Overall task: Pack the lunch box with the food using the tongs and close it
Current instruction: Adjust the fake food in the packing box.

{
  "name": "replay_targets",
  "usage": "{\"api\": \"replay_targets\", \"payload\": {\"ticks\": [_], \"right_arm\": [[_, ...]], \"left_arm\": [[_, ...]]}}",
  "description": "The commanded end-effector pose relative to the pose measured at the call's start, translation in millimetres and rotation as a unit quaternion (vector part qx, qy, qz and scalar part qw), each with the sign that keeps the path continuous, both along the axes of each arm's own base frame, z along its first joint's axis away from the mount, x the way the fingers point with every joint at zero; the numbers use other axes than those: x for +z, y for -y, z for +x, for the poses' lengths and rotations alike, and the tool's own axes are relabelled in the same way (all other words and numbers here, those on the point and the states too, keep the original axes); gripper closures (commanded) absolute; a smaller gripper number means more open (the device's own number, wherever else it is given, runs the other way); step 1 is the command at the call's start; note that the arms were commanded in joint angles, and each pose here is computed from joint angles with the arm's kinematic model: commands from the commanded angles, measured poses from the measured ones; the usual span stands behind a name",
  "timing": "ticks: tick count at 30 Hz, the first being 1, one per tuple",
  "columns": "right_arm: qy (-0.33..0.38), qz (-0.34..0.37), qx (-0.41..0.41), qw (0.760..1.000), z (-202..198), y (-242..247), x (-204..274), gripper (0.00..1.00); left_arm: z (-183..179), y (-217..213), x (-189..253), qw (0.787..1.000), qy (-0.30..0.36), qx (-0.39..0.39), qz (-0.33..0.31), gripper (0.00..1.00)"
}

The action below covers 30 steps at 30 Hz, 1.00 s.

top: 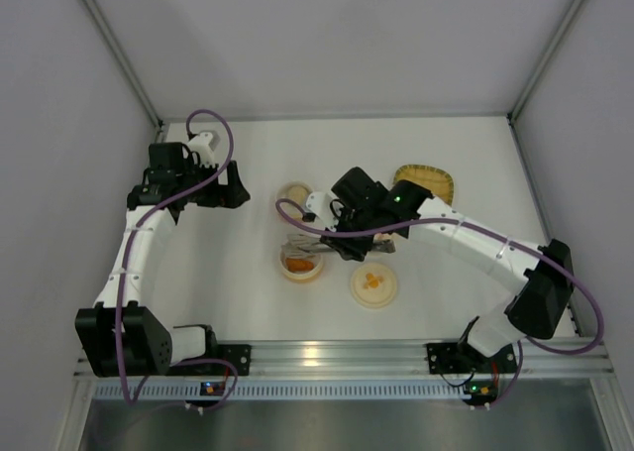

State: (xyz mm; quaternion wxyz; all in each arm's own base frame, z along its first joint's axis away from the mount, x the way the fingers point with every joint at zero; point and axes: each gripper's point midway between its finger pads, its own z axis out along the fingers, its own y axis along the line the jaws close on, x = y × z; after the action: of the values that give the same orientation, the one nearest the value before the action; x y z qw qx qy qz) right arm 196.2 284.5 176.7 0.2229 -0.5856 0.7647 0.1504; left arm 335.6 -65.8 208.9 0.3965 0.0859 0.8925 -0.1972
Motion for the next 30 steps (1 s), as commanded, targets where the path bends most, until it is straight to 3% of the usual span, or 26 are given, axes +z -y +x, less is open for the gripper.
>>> {"api": "replay_targets", "payload": {"ticks": [1, 30], "right_arm": [[0.003, 0.020, 0.043, 0.999, -9, -15, 14, 0.61], [0.001, -0.045, 0.048, 0.998, 1, -11, -39, 0.58]], "left_arm": [[6, -1, 13, 1.000, 0.031, -0.003, 0.001, 0.02], [4, -2, 7, 1.000, 0.029, -0.005, 0.007, 0.02]]}}
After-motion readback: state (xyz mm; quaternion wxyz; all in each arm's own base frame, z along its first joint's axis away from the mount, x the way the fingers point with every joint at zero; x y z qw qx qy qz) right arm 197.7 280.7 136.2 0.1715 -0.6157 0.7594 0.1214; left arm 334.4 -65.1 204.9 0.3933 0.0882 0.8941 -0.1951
